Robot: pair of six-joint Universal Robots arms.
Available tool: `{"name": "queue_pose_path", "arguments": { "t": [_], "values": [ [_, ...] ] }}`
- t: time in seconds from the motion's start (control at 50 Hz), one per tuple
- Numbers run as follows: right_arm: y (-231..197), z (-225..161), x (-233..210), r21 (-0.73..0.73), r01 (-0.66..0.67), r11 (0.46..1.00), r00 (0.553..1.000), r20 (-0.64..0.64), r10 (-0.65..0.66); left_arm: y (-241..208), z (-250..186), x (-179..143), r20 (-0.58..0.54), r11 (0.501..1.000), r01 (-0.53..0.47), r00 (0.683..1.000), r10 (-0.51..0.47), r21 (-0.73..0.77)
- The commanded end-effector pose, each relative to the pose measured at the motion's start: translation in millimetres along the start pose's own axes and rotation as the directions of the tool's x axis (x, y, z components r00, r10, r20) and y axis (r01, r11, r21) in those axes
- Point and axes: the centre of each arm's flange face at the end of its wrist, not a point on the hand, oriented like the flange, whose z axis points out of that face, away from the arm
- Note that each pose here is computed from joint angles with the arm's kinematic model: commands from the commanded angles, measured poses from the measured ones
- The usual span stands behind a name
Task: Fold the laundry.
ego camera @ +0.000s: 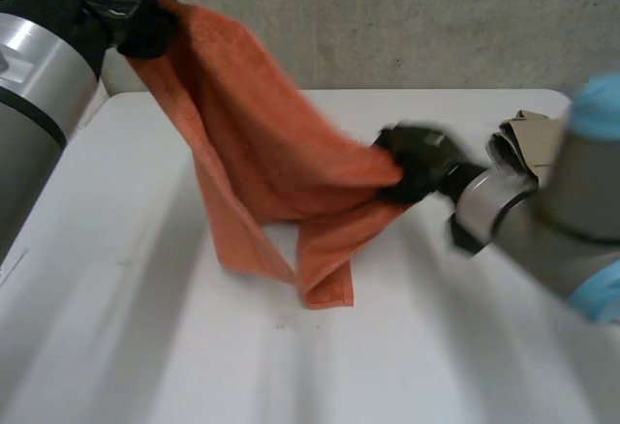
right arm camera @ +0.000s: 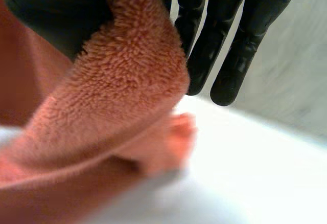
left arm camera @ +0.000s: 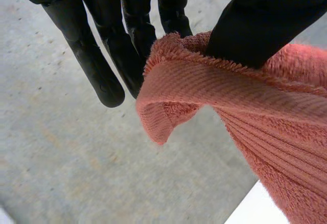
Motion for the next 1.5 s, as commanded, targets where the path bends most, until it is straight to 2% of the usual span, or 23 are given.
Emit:
{"name": "queue_pose_path", "arguments": {
  "t": [0.02, 0.06, 0.2, 0.26, 0.28, 0.38, 0.42, 0.5, 0.52, 0.56, 0.6, 0.62, 0.66, 0.68, 0.76, 0.82, 0.96, 1.08, 1.22, 1.26, 1.36, 1.44, 1.5],
  "values": [
    [-98, -55, 12, 0.001, 0.614, 0.789, 0.78, -0.148, -0.608, 25, 0, -21, 0.057, 0.995, -0.026, 0.998, 0.031, -0.095],
    [-110, -64, 7, -0.033, 0.646, 0.762, 0.753, -0.132, -0.644, 33, -2, -22, 0.053, 0.992, -0.029, 0.998, 0.036, -0.126],
    [-102, -65, 3, -0.137, 0.678, 0.722, 0.726, -0.032, -0.687, 79, -10, -9, -0.005, 0.959, -0.033, 0.999, 0.033, -0.283],
    [-82, -56, -7, -0.185, 0.738, 0.649, 0.669, 0.073, -0.74, 110, -11, 7, -0.062, 0.928, -0.057, 0.997, 0.036, -0.369],
    [-69, -51, -13, -0.202, 0.773, 0.602, 0.63, 0.133, -0.765, 118, -11, 11, -0.076, 0.92, -0.066, 0.996, 0.039, -0.387],
    [-28, -24, 3, -0.315, 0.811, 0.493, 0.566, 0.215, -0.796, 174, -2, 37, -0.165, 0.86, -0.127, 0.985, 0.05, -0.495],
    [-21, -12, 11, -0.349, 0.81, 0.471, 0.555, 0.196, -0.809, 181, 9, 42, -0.165, 0.864, -0.128, 0.985, 0.054, -0.487],
    [-27, 28, 27, -0.326, 0.83, 0.452, 0.486, 0.028, -0.873, 181, 47, 47, -0.128, 0.912, -0.117, 0.989, 0.072, -0.394],
    [-43, 43, 29, -0.276, 0.851, 0.447, 0.442, -0.086, -0.893, 176, 56, 45, -0.108, 0.926, -0.114, 0.991, 0.08, -0.36],
    [-66, 54, 30, -0.212, 0.872, 0.442, 0.401, -0.211, -0.892, 151, 85, 33, -0.011, 0.972, -0.098, 0.995, 0.098, -0.215],
    [-105, 63, 29, -0.098, 0.905, 0.414, 0.345, -0.398, -0.85, 129, 103, 22, 0.068, 0.991, -0.102, 0.992, 0.108, -0.089],
    [-119, 64, 28, -0.063, 0.916, 0.397, 0.327, -0.457, -0.827, 109, 118, 8, 0.157, 0.993, -0.111, 0.982, 0.104, 0.036],
    [-145, 64, 25, 0.009, 0.934, 0.358, 0.301, -0.563, -0.77, 88, 128, -4, 0.239, 0.979, -0.126, 0.967, 0.085, 0.162],
    [-167, 63, 21, 0.069, 0.948, 0.311, 0.279, -0.647, -0.709, 66, 133, -15, 0.312, 0.951, -0.145, 0.949, 0.056, 0.273],
    [-204, 49, 8, 0.164, 0.965, 0.206, 0.257, -0.757, -0.601, 21, 130, -32, 0.418, 0.887, -0.174, 0.908, -0.024, 0.428],
    [-206, 43, 1, 0.178, 0.964, 0.196, 0.263, -0.743, -0.615, 24, 128, -31, 0.421, 0.897, -0.155, 0.906, -0.037, 0.413],
    [-148, 42, -7, 0.121, 0.948, 0.295, 0.314, -0.525, -0.791, 86, 107, -5, 0.324, 0.97, -0.084, 0.946, 0.005, 0.229],
    [-52, 32, -8, -0.06, 0.91, 0.411, 0.397, -0.169, -0.902, 151, 67, 27, 0.208, 0.998, -0.062, 0.976, 0.061, -0.001],
    [46, 5, -32, -0.19, 0.857, 0.479, 0.508, 0.159, -0.846, 197, 19, 55, 0.071, 0.978, -0.066, 0.994, 0.082, -0.198],
    [57, 2, -36, -0.204, 0.839, 0.504, 0.538, 0.181, -0.823, 200, 13, 56, 0.061, 0.974, -0.067, 0.995, 0.082, -0.217],
    [62, 1, -36, -0.225, 0.711, 0.667, 0.701, 0.138, -0.7, 197, 2, 53, 0.052, 0.967, -0.069, 0.995, 0.084, -0.244],
    [45, 0, -37, -0.182, 0.626, 0.758, 0.778, 0.084, -0.622, 188, -2, 44, 0.064, 0.966, -0.068, 0.994, 0.087, -0.25],
    [17, -5, -36, -0.114, 0.588, 0.801, 0.808, 0.028, -0.589, 181, -7, 32, 0.081, 0.962, -0.066, 0.993, 0.09, -0.263]
  ]
}}
